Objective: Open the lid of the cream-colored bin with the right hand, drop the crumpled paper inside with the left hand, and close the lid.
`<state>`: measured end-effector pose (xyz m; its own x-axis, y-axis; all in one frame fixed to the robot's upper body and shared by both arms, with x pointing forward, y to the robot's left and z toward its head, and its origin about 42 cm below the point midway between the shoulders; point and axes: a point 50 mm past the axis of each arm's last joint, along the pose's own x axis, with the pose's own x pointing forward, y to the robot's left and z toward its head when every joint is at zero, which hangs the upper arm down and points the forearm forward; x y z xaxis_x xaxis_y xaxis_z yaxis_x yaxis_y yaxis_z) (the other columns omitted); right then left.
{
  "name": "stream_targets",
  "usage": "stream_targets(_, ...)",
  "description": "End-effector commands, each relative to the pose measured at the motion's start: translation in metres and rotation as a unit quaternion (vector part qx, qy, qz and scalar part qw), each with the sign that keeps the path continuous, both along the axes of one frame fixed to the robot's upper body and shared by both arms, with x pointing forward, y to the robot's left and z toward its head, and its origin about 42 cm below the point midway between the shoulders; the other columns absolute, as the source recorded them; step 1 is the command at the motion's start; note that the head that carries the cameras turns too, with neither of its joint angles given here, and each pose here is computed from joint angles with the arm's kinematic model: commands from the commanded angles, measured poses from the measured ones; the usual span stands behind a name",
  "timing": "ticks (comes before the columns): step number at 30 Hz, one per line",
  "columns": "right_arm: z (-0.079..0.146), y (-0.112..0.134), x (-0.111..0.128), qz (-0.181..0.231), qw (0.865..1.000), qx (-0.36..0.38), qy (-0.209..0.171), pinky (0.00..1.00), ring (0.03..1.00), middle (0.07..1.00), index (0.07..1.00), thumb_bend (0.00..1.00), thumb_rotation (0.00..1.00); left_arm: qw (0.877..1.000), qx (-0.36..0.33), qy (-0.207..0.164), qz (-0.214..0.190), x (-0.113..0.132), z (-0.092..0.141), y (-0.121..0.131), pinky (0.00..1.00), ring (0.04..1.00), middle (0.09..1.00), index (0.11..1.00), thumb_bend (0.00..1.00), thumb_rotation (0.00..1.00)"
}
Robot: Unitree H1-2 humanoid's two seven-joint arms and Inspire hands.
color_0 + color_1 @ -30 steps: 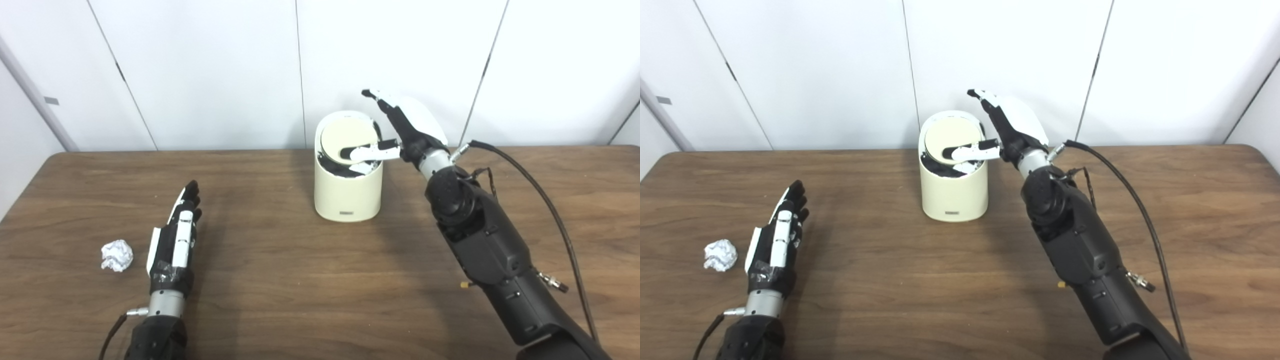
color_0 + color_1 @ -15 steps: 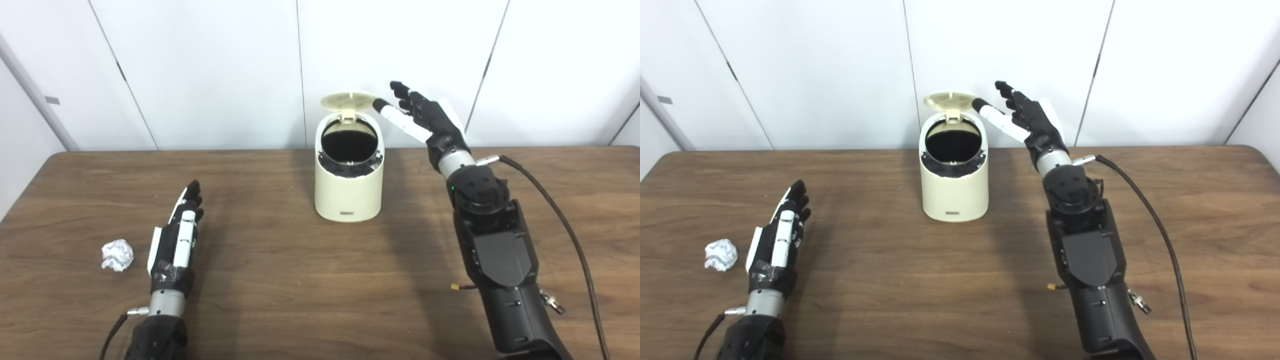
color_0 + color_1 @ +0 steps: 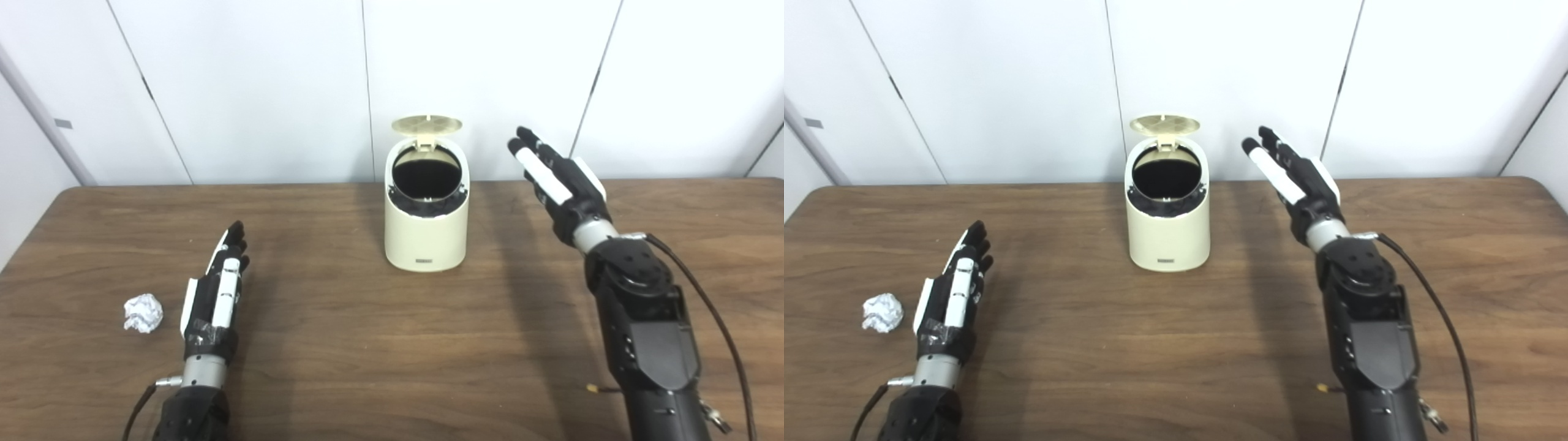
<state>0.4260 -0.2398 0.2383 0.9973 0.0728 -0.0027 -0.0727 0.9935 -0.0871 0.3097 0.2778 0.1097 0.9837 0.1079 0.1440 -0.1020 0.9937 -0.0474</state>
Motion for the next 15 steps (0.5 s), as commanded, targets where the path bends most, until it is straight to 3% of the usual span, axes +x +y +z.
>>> stream_targets(1,0.024,-0.004,-0.002,0.0,0.999,-0.003,-0.041,1.0,0.993,0.967,0.897,0.55,0.68,0.998,-0.025,0.049,0.0,-0.014,-0.033,-0.008,1.0,0.994,0.982,0.965,0.36,0.84)
stream_targets(9,0.006,-0.023,-0.023,-0.008,0.999,-0.013,-0.027,1.0,1.0,0.994,0.908,0.57,0.77,0.998,-0.027,0.05,0.0,-0.015,-0.032,-0.004,0.99,0.987,0.977,0.96,0.37,0.85)
stream_targets(15,-0.007,-0.035,-0.043,-0.017,0.999,-0.002,-0.035,1.0,1.0,0.984,0.923,0.53,0.98,0.998,-0.03,0.051,0.0,-0.015,-0.03,-0.002,1.0,0.993,0.984,0.962,0.4,0.84)
